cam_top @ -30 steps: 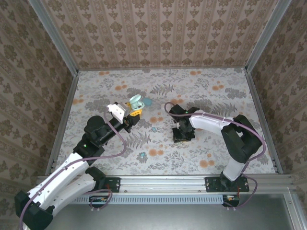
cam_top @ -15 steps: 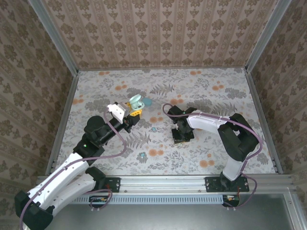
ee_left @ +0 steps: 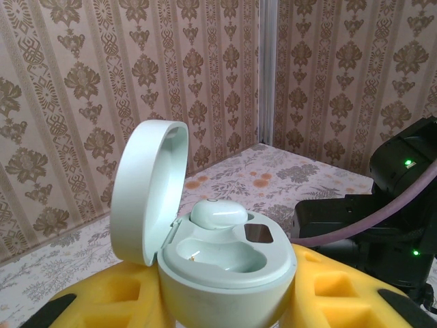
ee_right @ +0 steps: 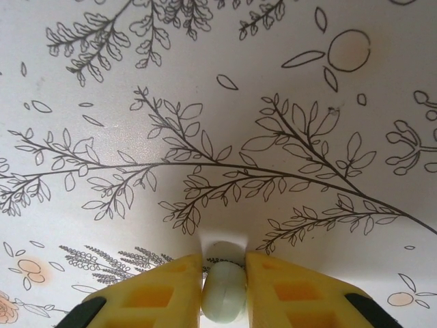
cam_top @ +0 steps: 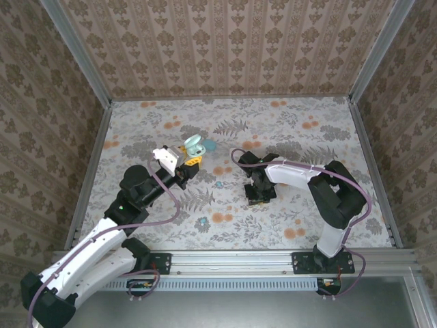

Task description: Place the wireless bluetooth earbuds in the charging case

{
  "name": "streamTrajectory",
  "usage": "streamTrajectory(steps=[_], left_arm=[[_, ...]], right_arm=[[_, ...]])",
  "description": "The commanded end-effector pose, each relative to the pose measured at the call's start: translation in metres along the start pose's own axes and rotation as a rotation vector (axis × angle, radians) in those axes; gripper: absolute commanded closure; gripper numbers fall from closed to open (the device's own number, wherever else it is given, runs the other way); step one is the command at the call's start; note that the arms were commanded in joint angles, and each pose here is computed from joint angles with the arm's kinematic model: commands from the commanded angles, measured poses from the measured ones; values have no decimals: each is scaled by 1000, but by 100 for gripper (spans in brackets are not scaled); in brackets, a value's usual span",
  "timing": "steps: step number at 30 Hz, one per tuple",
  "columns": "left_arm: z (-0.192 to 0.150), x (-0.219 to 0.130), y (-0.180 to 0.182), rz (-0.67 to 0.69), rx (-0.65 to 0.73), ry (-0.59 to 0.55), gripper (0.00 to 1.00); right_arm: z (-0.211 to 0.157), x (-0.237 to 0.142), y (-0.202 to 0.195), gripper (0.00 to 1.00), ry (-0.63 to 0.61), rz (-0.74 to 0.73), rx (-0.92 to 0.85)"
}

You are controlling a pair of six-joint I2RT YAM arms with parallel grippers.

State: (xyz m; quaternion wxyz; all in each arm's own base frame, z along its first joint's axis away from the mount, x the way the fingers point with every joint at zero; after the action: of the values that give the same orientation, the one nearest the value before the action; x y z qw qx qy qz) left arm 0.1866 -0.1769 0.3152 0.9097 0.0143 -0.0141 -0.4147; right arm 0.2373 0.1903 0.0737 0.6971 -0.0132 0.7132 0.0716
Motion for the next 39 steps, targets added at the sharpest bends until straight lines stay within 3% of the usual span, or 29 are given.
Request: streamTrajectory(steps=[1,7,19,31,39], left_arm=[[27,-4,1,1,1,-89,82],[24,-2,1,-3,-7,-85,82],[13,11,-1,-39,-33,-45,82],[-9,32,-7,-113,-50,32,82],[-21,47,-22,-204,-32,59,82]], right_arm=[[-2,-6,1,76,-14,-8,-20],[-1,-25,3,77,-79,25,-23],[4,-94,-4,78,-321,267,52],[-5,-199,-13,78,-573,634,122],[-9,-256,12,78,-637,934,35]])
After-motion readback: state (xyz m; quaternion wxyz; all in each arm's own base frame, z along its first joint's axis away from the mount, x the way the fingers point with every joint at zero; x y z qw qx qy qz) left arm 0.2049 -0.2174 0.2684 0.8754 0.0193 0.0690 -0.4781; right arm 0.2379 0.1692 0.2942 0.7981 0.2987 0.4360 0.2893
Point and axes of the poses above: each hand's point on the last joint's axis, 136 mm out from that joint toward the fingers, its own x axis out along the fingers, its own y axis along the line the jaws close on, z = x × y, the point moved 6 cm from there along -x, back along the fingers
